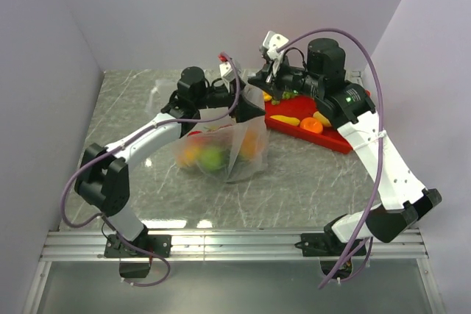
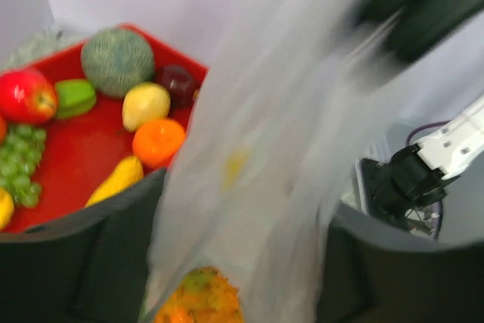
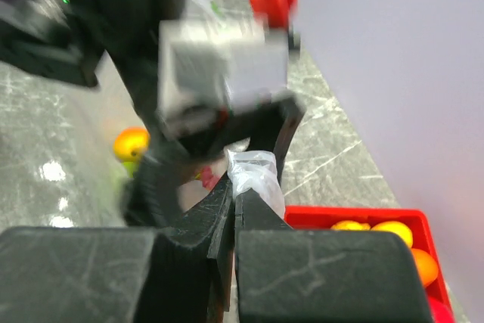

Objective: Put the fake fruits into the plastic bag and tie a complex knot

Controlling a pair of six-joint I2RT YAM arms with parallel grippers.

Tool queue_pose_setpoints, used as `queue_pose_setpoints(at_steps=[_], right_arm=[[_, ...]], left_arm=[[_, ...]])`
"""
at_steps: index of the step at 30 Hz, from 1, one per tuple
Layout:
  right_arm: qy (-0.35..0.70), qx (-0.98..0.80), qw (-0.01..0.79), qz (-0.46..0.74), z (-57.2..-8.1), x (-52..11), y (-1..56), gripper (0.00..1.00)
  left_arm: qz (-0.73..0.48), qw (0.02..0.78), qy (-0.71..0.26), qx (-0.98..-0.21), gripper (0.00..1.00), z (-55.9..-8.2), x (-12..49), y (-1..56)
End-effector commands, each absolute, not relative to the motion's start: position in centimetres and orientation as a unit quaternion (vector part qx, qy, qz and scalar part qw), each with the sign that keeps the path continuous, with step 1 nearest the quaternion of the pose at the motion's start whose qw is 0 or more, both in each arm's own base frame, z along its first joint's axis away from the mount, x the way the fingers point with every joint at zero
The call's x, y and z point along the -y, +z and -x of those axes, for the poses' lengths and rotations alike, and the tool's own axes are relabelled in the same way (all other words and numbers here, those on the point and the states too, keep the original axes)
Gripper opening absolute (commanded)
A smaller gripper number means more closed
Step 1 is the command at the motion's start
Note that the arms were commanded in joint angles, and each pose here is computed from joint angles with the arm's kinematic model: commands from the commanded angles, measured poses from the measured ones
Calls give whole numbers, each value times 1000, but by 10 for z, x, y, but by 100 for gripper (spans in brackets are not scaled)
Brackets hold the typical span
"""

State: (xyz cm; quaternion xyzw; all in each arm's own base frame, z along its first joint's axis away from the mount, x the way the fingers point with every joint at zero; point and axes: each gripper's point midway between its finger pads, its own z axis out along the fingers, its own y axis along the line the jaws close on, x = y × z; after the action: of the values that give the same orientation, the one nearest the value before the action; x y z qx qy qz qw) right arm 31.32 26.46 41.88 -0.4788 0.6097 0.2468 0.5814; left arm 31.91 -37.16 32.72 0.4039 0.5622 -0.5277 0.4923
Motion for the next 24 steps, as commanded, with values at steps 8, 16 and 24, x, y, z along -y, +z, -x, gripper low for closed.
queue_pose_setpoints(at_steps=[8,16,24], right_arm=[[226,-544,670,452,-307,-257,485,0],[207,-618,631,420,-318,-244,437,34],[201,-678,595,382,-278,-202,411,78]], left_arm=[[-422,433,-489,-630,59,-302,357,204],[-391,418,-497,-652,0,-299,350,198],[-408,414,-512,-632,1,-290,349,221]])
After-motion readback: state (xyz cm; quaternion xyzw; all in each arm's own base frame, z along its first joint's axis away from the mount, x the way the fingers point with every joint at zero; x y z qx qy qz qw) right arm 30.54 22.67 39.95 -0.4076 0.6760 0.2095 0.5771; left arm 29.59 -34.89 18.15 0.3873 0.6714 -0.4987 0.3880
